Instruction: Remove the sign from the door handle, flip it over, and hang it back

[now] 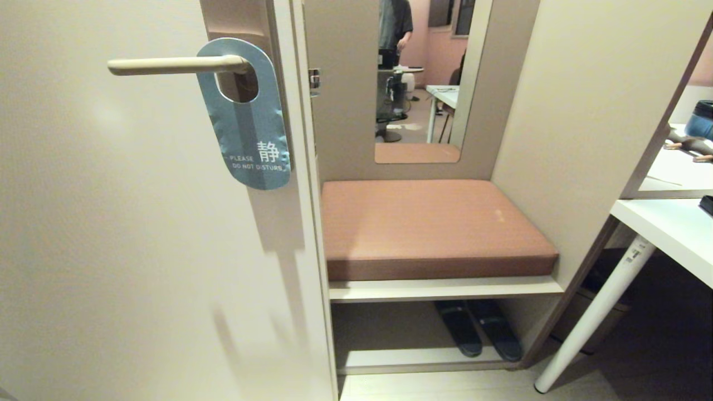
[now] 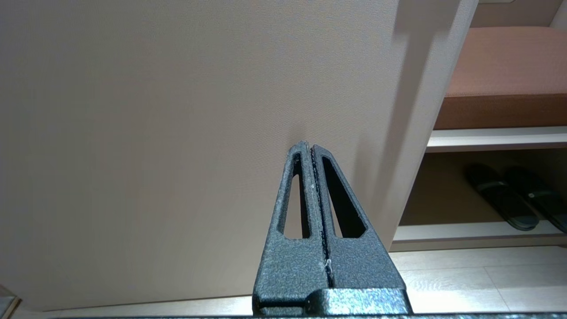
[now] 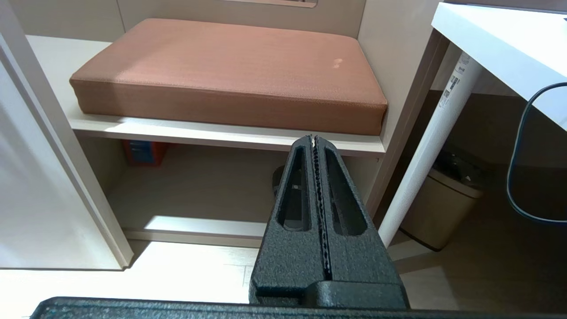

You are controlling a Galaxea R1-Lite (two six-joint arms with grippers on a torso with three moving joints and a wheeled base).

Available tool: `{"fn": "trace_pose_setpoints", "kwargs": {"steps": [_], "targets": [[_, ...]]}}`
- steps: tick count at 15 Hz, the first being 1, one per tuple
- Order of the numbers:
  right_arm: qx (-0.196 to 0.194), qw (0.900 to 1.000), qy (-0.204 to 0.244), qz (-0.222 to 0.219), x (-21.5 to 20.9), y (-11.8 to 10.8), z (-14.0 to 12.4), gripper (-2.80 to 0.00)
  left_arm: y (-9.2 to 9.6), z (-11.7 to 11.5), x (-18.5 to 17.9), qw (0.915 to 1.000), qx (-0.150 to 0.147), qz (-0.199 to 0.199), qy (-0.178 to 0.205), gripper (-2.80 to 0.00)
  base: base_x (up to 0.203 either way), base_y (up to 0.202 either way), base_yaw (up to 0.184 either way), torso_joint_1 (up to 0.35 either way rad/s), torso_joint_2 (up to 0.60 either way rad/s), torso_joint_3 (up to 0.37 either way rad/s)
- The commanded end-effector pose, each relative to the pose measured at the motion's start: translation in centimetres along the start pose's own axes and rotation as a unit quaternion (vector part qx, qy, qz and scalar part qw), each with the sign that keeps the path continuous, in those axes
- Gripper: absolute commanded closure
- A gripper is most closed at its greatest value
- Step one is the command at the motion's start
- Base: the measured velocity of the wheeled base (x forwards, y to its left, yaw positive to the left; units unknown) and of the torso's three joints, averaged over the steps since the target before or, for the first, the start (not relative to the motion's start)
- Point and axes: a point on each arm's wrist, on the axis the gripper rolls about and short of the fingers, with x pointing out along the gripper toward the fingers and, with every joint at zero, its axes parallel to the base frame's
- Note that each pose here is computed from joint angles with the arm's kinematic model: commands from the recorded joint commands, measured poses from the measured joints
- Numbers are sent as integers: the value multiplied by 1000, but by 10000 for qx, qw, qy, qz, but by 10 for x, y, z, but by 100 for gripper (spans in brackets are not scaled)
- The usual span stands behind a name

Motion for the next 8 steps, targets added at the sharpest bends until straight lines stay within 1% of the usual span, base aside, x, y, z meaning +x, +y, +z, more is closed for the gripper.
{"fn": "trace_pose_setpoints", "kwargs": {"steps": [1,8], "targets": [[-6,10000,10,1,0,0,0,0,0,0,0,10000,6,4,-3,0,0,0,0,0,0,0],[-13,10000,2,0,0,0,0,0,0,0,0,10000,-2,4,-3,0,0,0,0,0,0,0]]}}
